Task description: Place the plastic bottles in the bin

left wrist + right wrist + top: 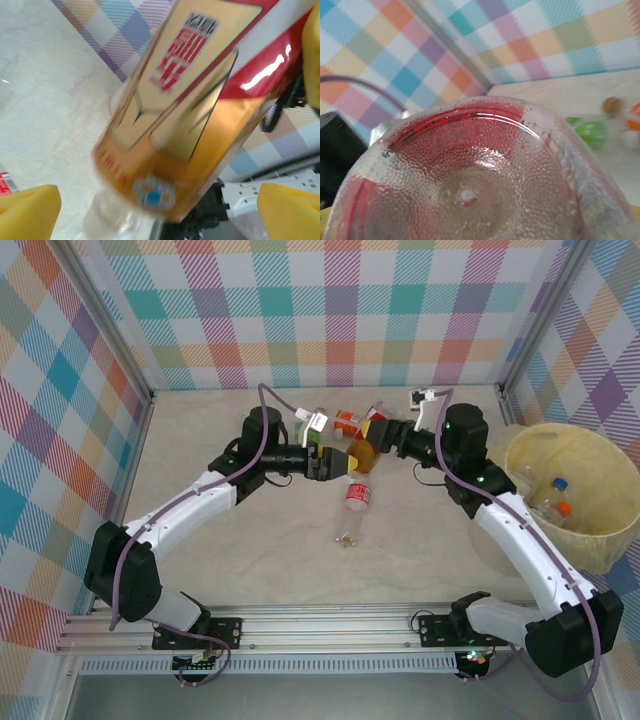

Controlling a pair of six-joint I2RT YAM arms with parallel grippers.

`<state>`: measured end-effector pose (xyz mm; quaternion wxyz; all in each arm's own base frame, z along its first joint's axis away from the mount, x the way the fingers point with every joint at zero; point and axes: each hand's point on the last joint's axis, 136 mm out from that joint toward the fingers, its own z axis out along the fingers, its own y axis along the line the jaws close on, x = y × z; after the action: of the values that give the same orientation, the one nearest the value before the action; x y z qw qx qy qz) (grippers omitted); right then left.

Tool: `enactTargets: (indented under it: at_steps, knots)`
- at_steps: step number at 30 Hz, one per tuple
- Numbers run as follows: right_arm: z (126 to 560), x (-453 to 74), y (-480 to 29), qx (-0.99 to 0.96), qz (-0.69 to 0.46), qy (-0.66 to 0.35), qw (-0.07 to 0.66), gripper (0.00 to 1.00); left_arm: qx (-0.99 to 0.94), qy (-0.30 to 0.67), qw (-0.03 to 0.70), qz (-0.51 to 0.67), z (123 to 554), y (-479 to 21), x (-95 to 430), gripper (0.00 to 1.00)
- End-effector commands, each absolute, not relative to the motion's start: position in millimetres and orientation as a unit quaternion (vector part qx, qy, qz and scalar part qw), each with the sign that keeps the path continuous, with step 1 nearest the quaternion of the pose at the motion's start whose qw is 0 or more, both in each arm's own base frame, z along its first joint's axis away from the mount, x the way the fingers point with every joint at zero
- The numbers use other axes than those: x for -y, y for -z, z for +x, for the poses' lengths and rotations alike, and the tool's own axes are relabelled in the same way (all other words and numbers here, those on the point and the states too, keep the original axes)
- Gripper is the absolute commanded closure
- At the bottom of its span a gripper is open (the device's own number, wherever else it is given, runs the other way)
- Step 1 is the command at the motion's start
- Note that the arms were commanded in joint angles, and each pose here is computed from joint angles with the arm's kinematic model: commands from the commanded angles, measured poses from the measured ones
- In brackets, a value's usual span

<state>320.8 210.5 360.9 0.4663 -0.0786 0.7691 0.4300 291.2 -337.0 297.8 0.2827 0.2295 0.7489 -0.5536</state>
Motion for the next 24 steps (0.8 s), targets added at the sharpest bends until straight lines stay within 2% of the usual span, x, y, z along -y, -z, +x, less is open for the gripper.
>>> enactTargets:
  at_steps: [1,6,14,24]
  knots:
    - [324,-160,-376,-0.799,-0.037,-0.305,0.517,0.41,-0.767,0.501,0.353,0.189,309,-315,319,0.0]
    - [320,-94,-404,-0.806,0.021,-0.209,0.554,0.42,-0.815,0.406,0.403,0.088,344,-292,284,0.0]
    - [302,-6,-457,-0.787,0.088,-0.11,0.6,0.41,-0.835,0.36,0.416,-0.001,366,-265,249,0.0]
    - [286,73,-458,-0.82,0.172,0.011,0.546,0.42,-0.849,0.309,0.424,-0.063,376,-246,224,0.0]
